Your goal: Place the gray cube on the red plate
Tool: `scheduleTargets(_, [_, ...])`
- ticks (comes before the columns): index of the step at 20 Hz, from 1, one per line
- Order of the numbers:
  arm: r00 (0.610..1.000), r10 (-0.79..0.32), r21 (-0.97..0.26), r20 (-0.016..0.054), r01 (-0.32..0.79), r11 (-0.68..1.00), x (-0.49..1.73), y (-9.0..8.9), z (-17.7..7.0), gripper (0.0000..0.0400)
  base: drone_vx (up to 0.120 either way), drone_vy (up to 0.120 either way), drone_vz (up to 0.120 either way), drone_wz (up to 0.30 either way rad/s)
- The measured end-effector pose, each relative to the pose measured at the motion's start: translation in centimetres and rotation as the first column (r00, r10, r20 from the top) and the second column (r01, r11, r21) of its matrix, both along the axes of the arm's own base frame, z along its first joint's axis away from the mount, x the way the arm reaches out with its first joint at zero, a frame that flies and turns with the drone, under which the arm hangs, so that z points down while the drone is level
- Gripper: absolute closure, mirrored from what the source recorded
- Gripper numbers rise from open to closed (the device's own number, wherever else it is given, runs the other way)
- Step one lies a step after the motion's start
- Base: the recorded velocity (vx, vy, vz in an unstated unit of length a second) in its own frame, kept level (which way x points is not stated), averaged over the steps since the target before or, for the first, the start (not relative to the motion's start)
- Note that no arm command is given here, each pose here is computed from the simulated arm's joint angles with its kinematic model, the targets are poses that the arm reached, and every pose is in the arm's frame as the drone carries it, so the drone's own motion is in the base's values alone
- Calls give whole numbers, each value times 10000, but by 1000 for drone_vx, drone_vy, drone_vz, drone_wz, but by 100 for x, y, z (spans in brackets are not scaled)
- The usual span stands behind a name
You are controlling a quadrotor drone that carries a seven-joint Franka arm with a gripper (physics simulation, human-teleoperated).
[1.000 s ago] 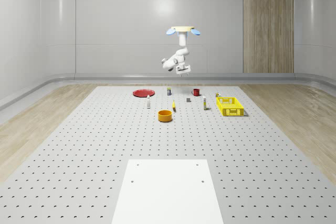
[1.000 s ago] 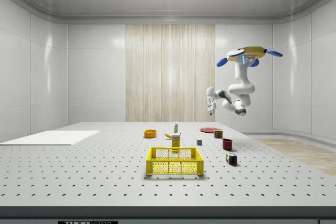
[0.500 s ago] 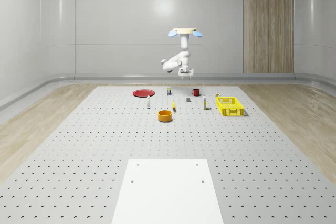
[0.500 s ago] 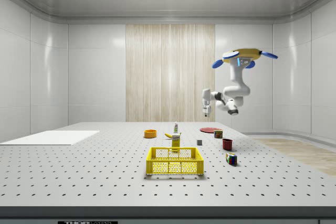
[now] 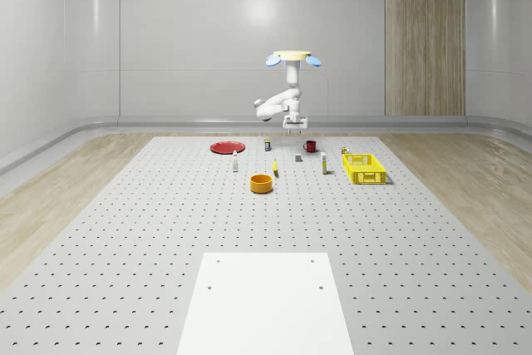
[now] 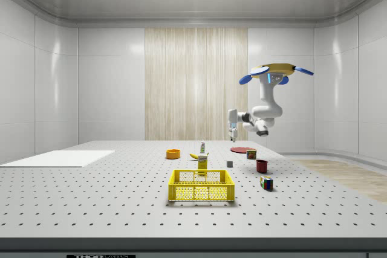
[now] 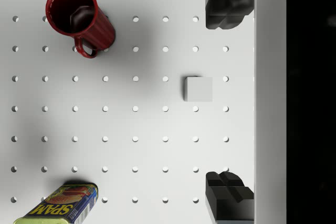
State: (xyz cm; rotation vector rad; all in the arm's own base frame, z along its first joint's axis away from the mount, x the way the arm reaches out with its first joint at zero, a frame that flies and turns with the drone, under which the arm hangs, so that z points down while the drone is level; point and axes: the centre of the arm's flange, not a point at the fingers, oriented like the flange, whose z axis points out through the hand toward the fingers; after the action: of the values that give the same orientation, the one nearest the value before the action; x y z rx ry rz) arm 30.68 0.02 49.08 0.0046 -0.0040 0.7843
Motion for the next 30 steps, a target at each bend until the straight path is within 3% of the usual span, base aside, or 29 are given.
scheduleTargets(5, [10000, 0, -26, -1, 0, 10000, 0, -2, 0, 0, 0, 112, -120, 0])
scheduleTargets(11, [10000, 1, -37, -2, -1, 10000, 0, -3, 0, 0, 87, 0, -120, 0])
scheduleTargets(24, [10000, 3, -42, -3, -3, 10000, 0, -4, -1, 0, 22, -9, -120, 0])
scheduleTargets(30, [10000, 4, -42, -3, -4, 10000, 0, -4, 68, 0, 0, 0, 0, 0])
